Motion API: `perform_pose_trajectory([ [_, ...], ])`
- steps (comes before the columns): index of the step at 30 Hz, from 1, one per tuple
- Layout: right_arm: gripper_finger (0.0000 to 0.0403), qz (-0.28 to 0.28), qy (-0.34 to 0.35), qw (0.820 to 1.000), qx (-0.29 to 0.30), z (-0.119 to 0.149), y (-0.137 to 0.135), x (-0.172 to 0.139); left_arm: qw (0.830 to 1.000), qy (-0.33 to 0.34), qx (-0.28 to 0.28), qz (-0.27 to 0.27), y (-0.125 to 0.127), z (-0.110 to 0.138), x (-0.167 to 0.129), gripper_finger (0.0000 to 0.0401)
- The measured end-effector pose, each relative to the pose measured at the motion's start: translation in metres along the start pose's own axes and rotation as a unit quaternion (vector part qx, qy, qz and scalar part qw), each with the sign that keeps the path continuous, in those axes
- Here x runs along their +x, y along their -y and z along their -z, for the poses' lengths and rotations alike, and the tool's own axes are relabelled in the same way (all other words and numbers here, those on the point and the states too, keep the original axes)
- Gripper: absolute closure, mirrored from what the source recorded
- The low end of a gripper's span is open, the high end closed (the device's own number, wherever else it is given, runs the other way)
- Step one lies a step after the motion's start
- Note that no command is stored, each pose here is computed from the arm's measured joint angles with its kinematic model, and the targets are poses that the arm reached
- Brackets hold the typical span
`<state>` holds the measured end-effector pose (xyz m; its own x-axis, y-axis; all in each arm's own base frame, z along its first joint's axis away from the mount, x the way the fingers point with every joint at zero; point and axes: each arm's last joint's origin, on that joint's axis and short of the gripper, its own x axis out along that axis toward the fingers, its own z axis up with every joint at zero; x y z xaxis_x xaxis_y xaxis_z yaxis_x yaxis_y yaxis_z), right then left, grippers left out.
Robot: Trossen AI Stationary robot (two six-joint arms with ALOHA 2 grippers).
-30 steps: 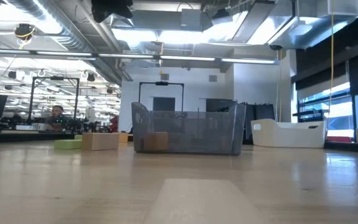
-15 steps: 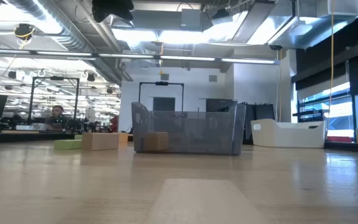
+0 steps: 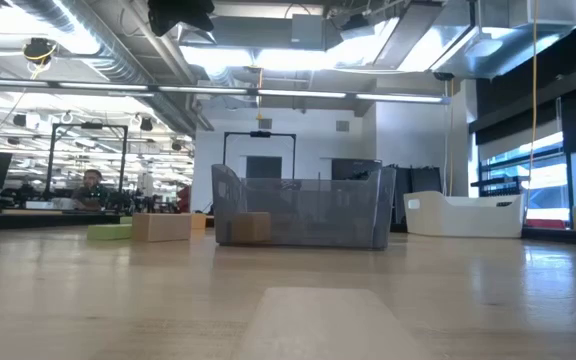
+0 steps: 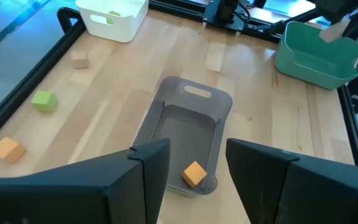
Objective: Sort & place blocks by color
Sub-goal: Put the brown block into the blue bin, then put the green block into the white bin
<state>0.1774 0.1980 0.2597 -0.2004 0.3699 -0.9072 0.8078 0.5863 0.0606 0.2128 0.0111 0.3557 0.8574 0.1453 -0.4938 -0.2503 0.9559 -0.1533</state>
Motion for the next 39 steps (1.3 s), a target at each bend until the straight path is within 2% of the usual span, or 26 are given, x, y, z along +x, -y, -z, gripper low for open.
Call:
perform_pose_trajectory([
  [7,0.0277,0.038,-0.01,0.999,0.022,-0.012,-0.005,0.031,1.0,0.0,0.007,0.0,0.0,0.0,0.0,0.025],
  [15,0.0277,0.027,-0.02,0.999,0.043,-0.038,0.012,0.077,1.0,-0.021,0.009,0.007,0.0,0.004,0.0,0.025],
  [21,0.0277,-0.008,-0.028,0.999,0.028,-0.047,0.015,0.093,1.0,-0.029,0.01,0.005,0.0,0.005,0.0,0.025],
  [27,0.0275,-0.004,-0.032,0.999,0.029,-0.048,0.017,0.095,0.999,-0.03,0.01,0.005,0.0,0.005,0.0,0.025],
  [34,0.017,-0.007,-0.044,0.998,0.036,-0.051,0.017,0.093,0.998,-0.057,0.012,-0.002,-0.002,0.011,-0.001,0.025],
  [37,0.015,-0.019,-0.039,0.998,0.038,-0.05,0.016,0.087,0.998,-0.067,0.008,-0.004,-0.002,0.012,-0.001,0.025],
  [39,0.0145,-0.028,-0.025,0.998,0.042,-0.047,0.014,0.078,0.997,-0.074,-0.016,-0.008,-0.003,0.014,-0.001,0.025],
])
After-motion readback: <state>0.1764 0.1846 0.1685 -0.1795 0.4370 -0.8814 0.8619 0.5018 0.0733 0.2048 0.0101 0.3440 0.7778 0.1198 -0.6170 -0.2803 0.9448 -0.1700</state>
